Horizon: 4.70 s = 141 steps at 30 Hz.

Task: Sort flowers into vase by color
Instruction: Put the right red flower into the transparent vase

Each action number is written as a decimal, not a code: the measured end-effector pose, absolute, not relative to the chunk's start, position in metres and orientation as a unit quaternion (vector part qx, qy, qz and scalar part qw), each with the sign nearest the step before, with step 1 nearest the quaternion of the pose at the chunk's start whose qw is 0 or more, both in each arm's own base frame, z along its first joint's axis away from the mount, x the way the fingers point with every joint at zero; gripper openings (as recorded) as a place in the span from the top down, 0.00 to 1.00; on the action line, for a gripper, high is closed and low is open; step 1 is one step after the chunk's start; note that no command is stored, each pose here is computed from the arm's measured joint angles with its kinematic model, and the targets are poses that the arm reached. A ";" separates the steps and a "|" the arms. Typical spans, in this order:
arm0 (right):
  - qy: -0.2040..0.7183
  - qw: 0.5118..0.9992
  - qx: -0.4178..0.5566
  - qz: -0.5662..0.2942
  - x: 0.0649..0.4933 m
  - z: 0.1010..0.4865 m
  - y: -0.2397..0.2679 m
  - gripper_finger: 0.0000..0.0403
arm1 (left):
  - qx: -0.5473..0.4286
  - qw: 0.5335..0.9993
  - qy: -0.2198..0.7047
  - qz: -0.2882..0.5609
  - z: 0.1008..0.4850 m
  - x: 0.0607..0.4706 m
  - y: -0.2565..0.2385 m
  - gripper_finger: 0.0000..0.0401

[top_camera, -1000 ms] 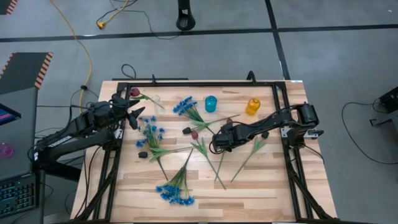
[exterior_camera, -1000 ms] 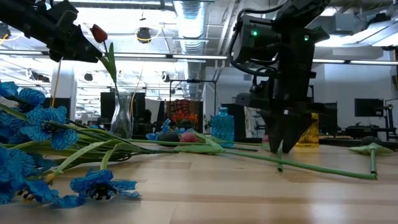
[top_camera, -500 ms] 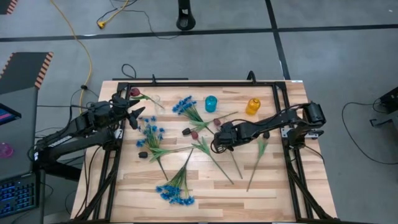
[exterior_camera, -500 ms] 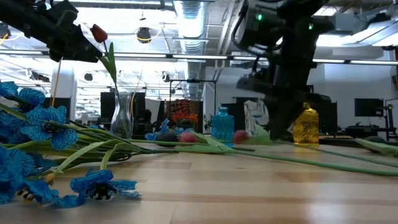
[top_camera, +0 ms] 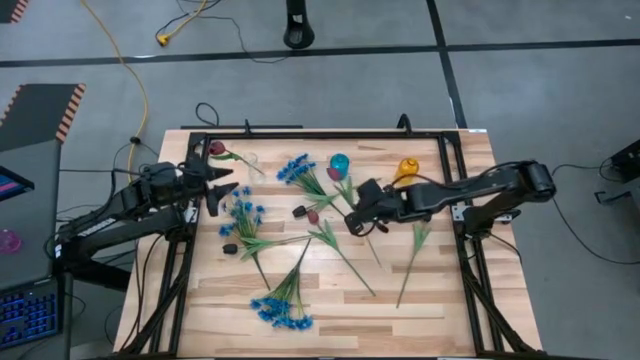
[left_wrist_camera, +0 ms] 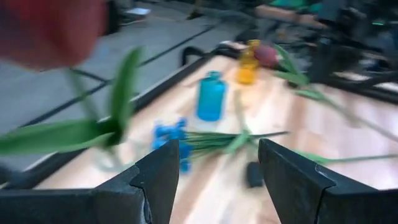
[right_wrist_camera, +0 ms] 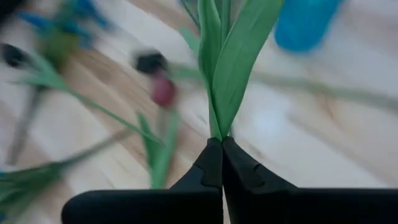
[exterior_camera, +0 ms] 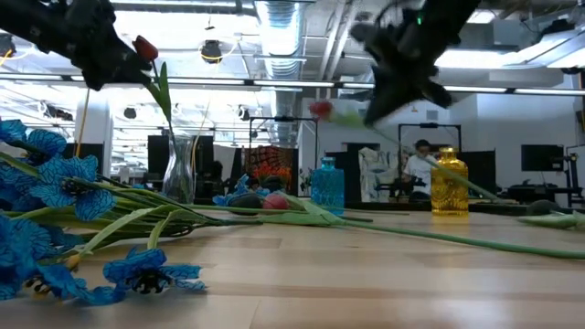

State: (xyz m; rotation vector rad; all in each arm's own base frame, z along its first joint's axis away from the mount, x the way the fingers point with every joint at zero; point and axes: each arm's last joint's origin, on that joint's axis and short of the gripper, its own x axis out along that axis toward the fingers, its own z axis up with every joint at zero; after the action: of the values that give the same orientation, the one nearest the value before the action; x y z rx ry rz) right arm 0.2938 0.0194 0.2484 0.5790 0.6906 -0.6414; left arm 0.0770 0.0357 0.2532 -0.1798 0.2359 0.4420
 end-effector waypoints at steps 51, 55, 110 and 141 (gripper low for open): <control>0.070 0.982 -0.010 -0.173 0.325 0.314 0.007 0.93 | 0.026 0.997 -0.048 0.061 0.291 0.282 0.031 0.49; 0.072 0.982 -0.020 -0.173 0.325 0.314 0.007 0.93 | 0.023 0.997 -0.051 0.062 0.295 0.288 0.032 0.49; 0.062 0.983 -0.018 -0.175 0.326 0.316 0.007 0.52 | 0.053 0.988 -0.029 0.143 0.342 0.213 0.029 0.92; 0.084 0.981 -0.024 -0.175 0.325 0.312 0.007 0.53 | 0.111 0.925 0.083 0.355 0.408 0.118 0.067 0.92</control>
State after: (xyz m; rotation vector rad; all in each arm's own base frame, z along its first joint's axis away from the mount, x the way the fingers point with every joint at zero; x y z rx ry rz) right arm 0.3250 0.0068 0.3116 -0.0475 0.1692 -0.3513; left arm 0.1182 0.0668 0.4076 0.2275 0.1710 0.7276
